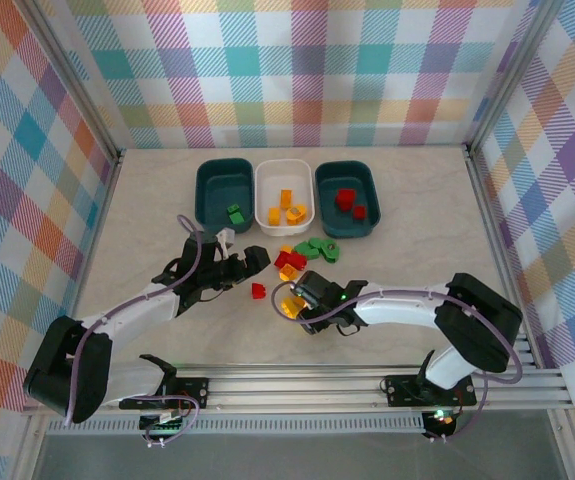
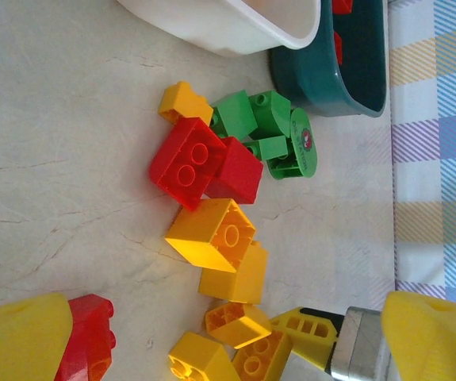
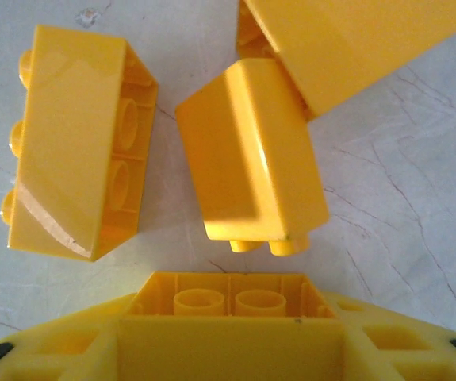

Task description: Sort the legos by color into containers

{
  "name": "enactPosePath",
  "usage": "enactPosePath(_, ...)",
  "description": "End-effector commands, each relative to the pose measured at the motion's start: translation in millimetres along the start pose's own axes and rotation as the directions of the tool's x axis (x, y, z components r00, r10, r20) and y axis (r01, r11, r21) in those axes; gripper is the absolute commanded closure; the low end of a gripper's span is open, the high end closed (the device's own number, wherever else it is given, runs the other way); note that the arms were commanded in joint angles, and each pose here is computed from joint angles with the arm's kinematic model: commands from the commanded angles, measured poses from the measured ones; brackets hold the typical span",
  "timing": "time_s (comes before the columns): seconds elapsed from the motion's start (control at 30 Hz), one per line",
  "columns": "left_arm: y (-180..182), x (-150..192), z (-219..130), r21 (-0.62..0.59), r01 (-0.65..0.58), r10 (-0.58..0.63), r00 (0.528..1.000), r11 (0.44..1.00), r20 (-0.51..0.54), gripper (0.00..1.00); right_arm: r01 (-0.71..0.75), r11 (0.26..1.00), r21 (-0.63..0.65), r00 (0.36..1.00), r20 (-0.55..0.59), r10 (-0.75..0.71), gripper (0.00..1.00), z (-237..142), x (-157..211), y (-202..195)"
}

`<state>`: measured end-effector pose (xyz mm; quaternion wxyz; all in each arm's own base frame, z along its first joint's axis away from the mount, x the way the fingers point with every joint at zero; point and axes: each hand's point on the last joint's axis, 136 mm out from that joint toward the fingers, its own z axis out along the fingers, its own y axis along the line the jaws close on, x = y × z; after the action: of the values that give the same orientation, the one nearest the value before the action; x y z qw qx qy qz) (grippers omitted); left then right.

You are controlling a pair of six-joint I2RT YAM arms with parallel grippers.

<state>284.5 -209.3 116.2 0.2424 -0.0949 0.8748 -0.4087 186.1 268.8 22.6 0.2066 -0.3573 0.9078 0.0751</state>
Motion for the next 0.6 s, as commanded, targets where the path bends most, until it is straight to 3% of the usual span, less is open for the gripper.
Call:
enactPosePath(0.0,-12,-8,0,0.012,-0.038,0.038,0.999,0.999,0.012,0.00,-0.005,1.000,0.018,0.999,0.046,0.004,0.49,-11,-6,-4)
enactPosePath(0.3,-7,-9,-3,-0.025,-0.042,0.043,0.999,0.999,0.026,0.00,-0.007,0.996,0.088,0.990,0.143,-0.006,0.51,-42,-32,-18)
enactPosePath(0.43,34,-22,-20,-0.217,0.059,-0.026,0.988,0.974,0.154,0.00,-0.023,0.994,0.103,0.976,0.218,0.000,0.53,-51,-65,-26)
enactPosePath(0.57,62,-28,-44,-0.206,0.205,-0.141,0.948,0.957,0.285,0.00,-0.068,0.992,0.110,0.954,0.299,0.032,0.54,-57,-109,-41)
